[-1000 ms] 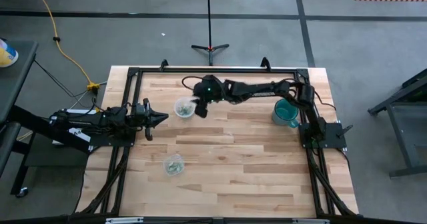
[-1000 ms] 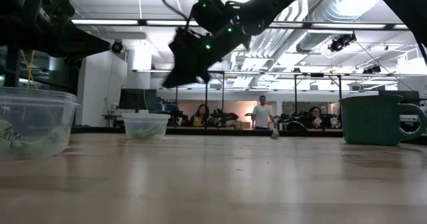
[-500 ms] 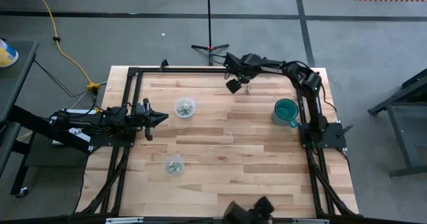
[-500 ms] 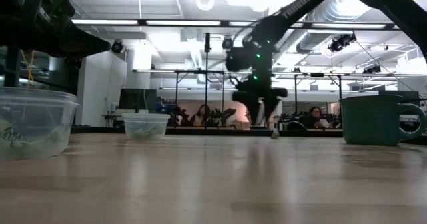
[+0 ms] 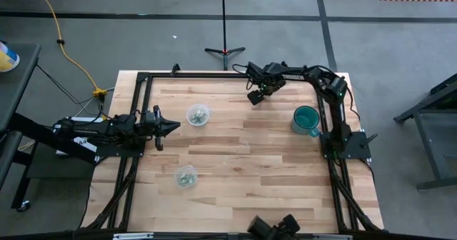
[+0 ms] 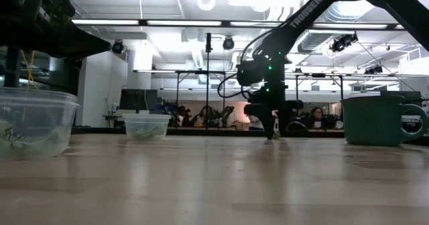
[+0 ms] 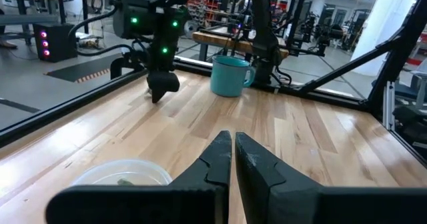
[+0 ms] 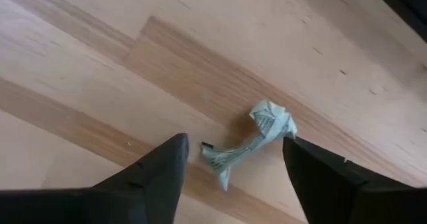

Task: Pick and place items into bin
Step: Put the white stevia packet into the top transparent bin

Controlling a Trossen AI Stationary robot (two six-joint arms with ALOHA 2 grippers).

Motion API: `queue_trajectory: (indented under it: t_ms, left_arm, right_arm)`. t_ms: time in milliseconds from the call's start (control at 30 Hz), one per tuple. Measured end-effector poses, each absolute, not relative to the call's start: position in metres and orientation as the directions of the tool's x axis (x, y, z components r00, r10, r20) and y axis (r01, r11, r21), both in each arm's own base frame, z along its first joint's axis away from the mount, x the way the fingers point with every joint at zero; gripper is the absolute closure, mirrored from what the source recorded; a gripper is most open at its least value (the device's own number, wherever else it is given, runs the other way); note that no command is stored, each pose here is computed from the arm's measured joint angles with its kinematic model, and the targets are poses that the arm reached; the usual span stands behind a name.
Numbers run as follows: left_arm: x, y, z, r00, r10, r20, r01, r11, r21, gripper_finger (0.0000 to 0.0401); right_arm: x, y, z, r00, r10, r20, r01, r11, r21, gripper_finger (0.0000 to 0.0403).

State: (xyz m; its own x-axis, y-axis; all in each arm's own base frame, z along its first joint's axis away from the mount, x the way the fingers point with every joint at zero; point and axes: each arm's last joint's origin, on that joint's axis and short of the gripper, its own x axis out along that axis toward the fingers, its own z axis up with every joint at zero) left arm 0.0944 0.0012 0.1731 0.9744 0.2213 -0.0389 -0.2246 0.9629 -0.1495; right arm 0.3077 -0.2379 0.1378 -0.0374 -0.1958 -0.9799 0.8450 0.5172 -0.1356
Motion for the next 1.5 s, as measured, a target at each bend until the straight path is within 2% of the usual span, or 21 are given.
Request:
queue_trajectory:
  t_ms: [133,300,400,433,533,600,667,767,900,1033,1167,1333,1500]
  left_arm:
    - [0.094,0.001,0.173,0.975,0.221,-0.039,-0.224,0.963,-0.149,0.0345]
    - [0.094,0.001,0.173,0.975,0.219,-0.039,-0.222,0.963,-0.15,0.0345]
    - [0.094,0.001,0.173,0.975,0.219,-0.039,-0.222,0.963,-0.15,0.0345]
    - [0.094,0.001,0.173,0.975,0.219,-0.039,-0.222,0.963,-0.15,0.0345]
    - [0.094,0.001,0.173,0.975,0.219,-0.04,-0.223,0.963,-0.149,0.0345]
    - [0.094,0.001,0.173,0.975,0.219,-0.039,-0.222,0.963,-0.15,0.0345]
    - [0.094,0.001,0.173,0.975,0.219,-0.039,-0.222,0.963,-0.15,0.0345]
    - [0.094,0.001,0.173,0.975,0.219,-0.039,-0.223,0.963,-0.15,0.0345]
    - [0.094,0.001,0.173,0.975,0.219,-0.039,-0.223,0.963,-0.15,0.0345]
    - [0.094,0.002,0.173,0.971,0.234,-0.039,-0.237,0.96,-0.149,0.0345]
    - [0.094,0.002,0.173,0.969,0.244,-0.038,-0.247,0.958,-0.149,0.0345]
    - [0.094,0.002,0.173,0.969,0.243,-0.038,-0.246,0.958,-0.149,0.0345]
    - [0.094,0.002,0.173,0.969,0.244,-0.038,-0.246,0.958,-0.149,0.0345]
  right_arm:
    - [0.309,-0.238,0.137,-0.016,-0.193,-0.981,0.845,0.521,-0.117,0.0213]
    - [0.313,-0.237,0.136,0.03,-0.169,-0.985,0.83,0.553,-0.07,0.0312]
    - [0.321,-0.231,0.136,0.076,-0.173,-0.982,0.777,0.628,-0.05,0.038]
    - [0.327,-0.228,0.137,0.117,-0.184,-0.976,0.743,0.669,-0.037,0.0391]
    - [0.36,-0.214,0.145,0.338,-0.247,-0.908,0.649,0.76,0.034,0.0385]
    - [0.385,-0.193,0.159,0.522,-0.207,-0.827,0.535,0.835,0.128,0.0392]
    - [0.412,-0.17,0.175,0.715,-0.144,-0.685,0.363,0.913,0.187,0.0399]
    - [0.437,-0.134,0.19,0.844,-0.094,-0.529,0.202,0.968,0.15,0.0396]
    - [0.452,-0.102,0.198,0.896,-0.109,-0.431,0.149,0.987,0.058,0.0399]
    - [0.46,-0.095,0.194,0.924,-0.091,-0.37,0.121,0.991,0.057,0.04]
    - [0.462,-0.097,0.187,0.925,-0.095,-0.367,0.131,0.988,0.076,0.0396]
    - [0.462,-0.099,0.185,0.926,-0.088,-0.368,0.13,0.987,0.091,0.0353]
    - [0.463,-0.099,0.187,0.931,-0.085,-0.356,0.125,0.988,0.091,0.0278]
